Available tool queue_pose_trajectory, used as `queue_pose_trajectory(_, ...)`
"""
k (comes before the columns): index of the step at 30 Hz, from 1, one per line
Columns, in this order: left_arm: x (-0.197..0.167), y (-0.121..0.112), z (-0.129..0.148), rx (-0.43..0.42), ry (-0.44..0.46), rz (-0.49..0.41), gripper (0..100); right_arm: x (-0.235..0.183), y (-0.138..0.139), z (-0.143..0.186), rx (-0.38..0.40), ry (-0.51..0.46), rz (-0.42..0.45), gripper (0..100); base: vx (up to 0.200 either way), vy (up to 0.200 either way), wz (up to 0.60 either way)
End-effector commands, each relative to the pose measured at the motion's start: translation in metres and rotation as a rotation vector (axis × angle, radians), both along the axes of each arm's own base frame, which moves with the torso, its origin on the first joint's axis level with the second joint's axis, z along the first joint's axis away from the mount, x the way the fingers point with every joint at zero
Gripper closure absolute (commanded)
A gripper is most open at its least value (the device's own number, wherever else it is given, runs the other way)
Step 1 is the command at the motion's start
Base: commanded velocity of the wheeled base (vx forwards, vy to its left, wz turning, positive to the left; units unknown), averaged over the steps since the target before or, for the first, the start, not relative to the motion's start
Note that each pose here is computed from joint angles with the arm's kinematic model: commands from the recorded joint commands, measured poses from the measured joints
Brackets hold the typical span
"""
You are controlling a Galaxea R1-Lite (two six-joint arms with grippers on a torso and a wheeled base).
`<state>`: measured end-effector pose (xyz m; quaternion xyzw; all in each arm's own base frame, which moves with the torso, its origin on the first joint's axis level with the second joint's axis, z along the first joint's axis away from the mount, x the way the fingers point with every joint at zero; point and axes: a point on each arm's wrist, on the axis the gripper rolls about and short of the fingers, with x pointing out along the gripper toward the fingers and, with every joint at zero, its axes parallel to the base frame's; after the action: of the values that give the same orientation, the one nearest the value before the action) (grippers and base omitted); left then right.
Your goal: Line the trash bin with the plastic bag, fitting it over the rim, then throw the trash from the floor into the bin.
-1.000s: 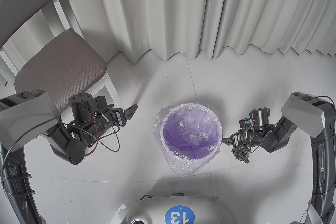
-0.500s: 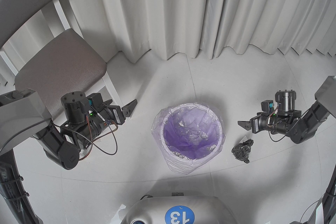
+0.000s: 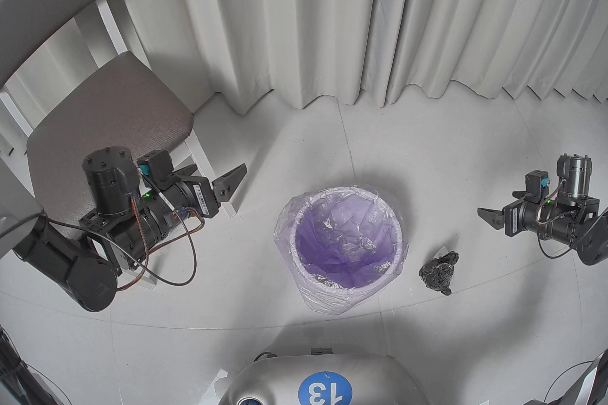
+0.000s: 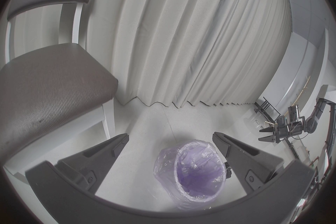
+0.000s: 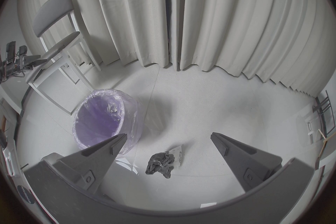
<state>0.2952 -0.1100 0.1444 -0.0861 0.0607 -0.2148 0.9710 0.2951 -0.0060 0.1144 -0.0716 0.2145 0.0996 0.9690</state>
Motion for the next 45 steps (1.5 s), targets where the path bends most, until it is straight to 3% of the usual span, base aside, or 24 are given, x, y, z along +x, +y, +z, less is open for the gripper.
queue_pose_trajectory(1, -0.008, 0.003, 0.015, -0.012, -0.040, 0.026, 0, -0.019, -0.003, 0.007, 0.008, -0.017, -0.008, 0, 0.000, 0.000, 0.00)
queue_pose_trajectory(8, -0.017, 0.006, 0.018, -0.009, -0.043, 0.044, 0, -0.016, -0.004, 0.003, 0.121, 0.015, -0.037, 0, 0.000, 0.000, 0.00)
queue_pose_trajectory(18, -0.031, 0.013, 0.004, 0.013, 0.008, 0.051, 0, -0.013, -0.005, -0.013, 0.127, 0.057, -0.057, 0, 0.000, 0.000, 0.00)
queue_pose_trajectory(24, -0.039, 0.017, -0.007, 0.029, 0.041, 0.094, 0, 0.019, -0.014, -0.035, 0.160, 0.024, -0.084, 0, 0.000, 0.000, 0.00)
queue_pose_trajectory(29, -0.045, 0.013, -0.019, 0.040, 0.059, 0.089, 0, 0.032, -0.015, -0.065, 0.182, 0.109, -0.099, 0, 0.000, 0.000, 0.00)
queue_pose_trajectory(37, -0.041, -0.009, -0.039, 0.052, 0.063, 0.075, 0, 0.059, -0.012, -0.145, 0.184, 0.300, -0.101, 0, 0.000, 0.000, 0.00)
queue_pose_trajectory(45, -0.047, -0.016, -0.048, 0.052, 0.052, 0.044, 0, 0.085, -0.007, -0.180, 0.181, 0.434, -0.090, 0, 0.000, 0.000, 0.00)
